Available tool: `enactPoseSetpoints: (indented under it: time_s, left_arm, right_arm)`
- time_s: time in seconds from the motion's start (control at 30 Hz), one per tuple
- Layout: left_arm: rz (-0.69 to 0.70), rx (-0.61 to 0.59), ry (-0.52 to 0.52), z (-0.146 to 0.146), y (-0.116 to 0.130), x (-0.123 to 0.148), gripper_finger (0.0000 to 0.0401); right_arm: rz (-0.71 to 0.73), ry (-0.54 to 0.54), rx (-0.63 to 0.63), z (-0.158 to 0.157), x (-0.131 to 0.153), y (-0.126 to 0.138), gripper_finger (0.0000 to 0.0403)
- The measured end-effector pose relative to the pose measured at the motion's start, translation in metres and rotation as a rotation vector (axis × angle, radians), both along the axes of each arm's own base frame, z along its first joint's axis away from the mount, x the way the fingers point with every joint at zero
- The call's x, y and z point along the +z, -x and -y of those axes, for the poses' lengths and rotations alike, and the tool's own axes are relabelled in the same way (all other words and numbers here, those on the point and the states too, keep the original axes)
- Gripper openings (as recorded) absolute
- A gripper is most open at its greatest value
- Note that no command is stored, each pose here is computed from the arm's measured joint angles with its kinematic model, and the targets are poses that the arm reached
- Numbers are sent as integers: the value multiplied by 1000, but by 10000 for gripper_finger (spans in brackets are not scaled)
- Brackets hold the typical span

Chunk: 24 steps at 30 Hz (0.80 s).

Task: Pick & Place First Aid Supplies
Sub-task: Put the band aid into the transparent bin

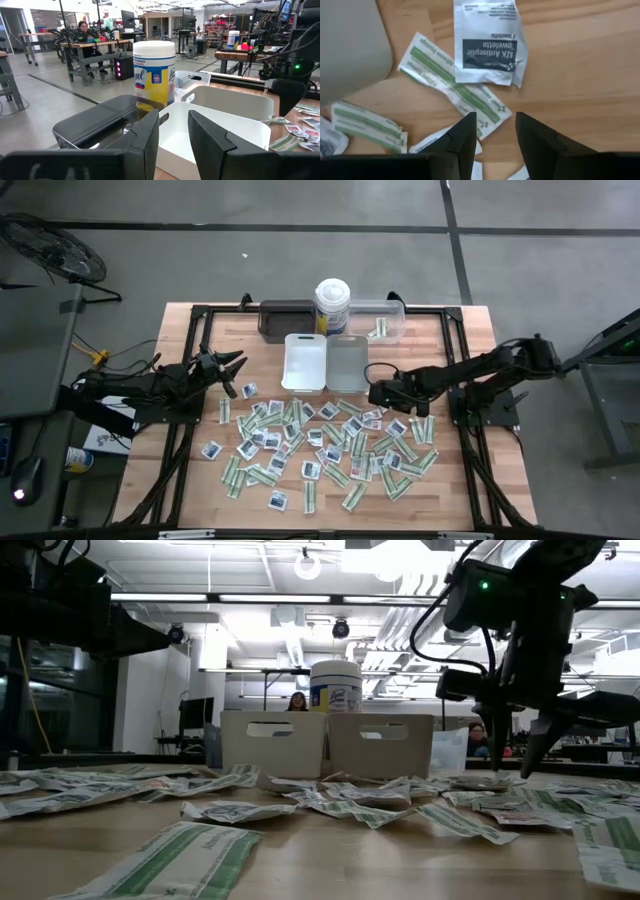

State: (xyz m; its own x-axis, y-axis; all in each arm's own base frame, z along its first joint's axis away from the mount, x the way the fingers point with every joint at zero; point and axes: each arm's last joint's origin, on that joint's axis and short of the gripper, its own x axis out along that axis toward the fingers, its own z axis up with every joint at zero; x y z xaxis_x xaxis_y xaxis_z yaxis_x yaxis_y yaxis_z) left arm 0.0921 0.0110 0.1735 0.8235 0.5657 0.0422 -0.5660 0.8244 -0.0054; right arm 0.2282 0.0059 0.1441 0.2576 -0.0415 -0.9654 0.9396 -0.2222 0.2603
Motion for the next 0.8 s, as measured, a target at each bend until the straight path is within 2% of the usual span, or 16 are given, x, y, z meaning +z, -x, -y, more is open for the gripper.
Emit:
enactPoseSetpoints:
  time_s: [0.5,0.8]
  left_arm:
    - [0,0,0,0,0,0,101]
    - [0,0,0,0,0,0,101]
  right_arm:
    - [-67,-30,-31,6,-19,-8,129]
    - [-88,-34,-32,10,-21,-6,122]
